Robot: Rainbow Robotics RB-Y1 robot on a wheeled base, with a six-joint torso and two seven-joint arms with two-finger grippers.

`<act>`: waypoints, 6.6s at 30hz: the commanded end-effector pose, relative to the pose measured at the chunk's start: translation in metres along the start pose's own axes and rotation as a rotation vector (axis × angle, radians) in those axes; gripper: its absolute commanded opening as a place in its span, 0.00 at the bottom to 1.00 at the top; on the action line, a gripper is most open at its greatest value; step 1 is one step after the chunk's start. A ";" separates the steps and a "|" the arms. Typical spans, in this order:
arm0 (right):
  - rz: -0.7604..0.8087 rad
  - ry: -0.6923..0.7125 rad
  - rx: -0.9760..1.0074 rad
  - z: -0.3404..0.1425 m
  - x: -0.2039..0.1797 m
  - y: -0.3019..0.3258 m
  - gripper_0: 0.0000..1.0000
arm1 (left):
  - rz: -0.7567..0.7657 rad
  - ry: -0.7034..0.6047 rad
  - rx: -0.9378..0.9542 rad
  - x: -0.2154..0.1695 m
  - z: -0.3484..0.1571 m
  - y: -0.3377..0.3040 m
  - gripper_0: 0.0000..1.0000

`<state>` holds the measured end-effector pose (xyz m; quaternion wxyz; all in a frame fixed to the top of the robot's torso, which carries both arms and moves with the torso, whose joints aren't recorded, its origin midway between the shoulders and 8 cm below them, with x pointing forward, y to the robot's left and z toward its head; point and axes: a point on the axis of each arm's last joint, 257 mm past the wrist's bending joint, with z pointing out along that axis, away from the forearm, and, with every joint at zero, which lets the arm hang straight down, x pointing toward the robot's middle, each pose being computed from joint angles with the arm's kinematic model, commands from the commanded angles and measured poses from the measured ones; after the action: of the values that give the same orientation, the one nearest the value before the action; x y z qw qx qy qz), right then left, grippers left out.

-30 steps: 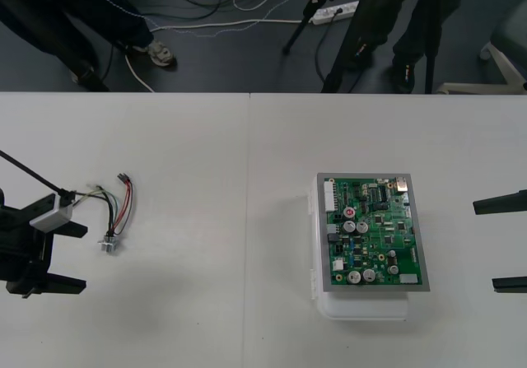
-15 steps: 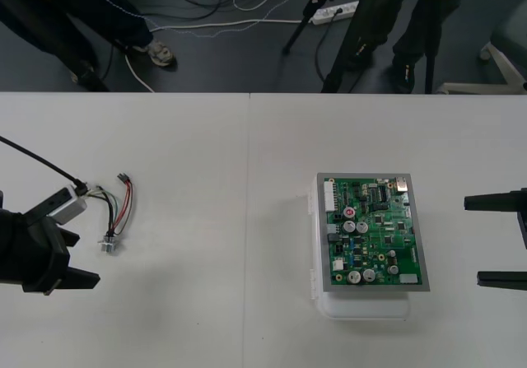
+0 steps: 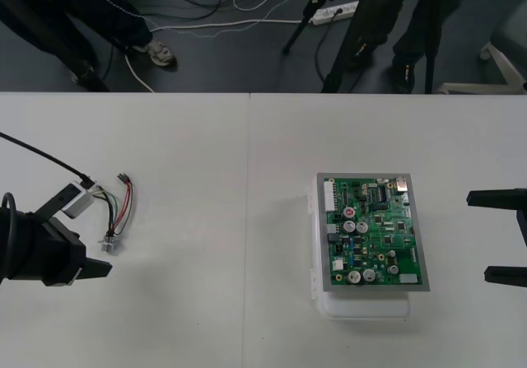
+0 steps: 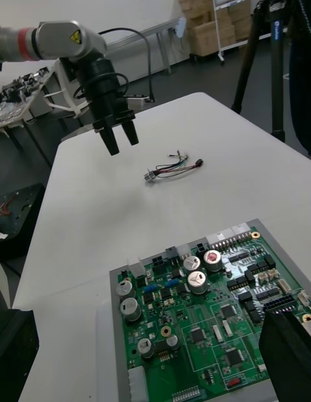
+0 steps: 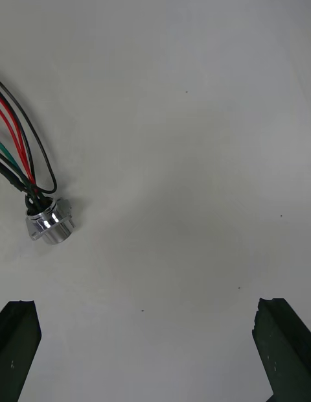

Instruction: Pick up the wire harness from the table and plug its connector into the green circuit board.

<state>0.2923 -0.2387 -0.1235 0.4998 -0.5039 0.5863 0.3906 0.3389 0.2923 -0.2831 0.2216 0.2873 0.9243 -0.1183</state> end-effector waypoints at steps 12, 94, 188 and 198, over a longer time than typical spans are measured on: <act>-0.130 -0.105 -0.012 0.004 -0.030 -0.021 1.00 | -0.041 -0.008 -0.120 -0.007 0.017 0.012 0.83; -0.315 -0.131 -0.112 0.013 -0.027 0.009 1.00 | -0.392 -0.023 -0.310 -0.018 0.080 0.086 0.79; -0.352 -0.131 -0.125 0.014 -0.030 0.022 1.00 | -0.338 0.001 -0.292 -0.025 0.098 0.089 0.00; -0.363 -0.146 -0.125 0.013 -0.034 0.023 1.00 | -0.293 -0.016 -0.259 -0.028 0.094 0.088 0.00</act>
<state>0.2779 -0.2074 -0.1034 0.5640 -0.5713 0.4459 0.3958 0.4220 0.3238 -0.3801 0.2110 0.0705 0.9745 -0.0304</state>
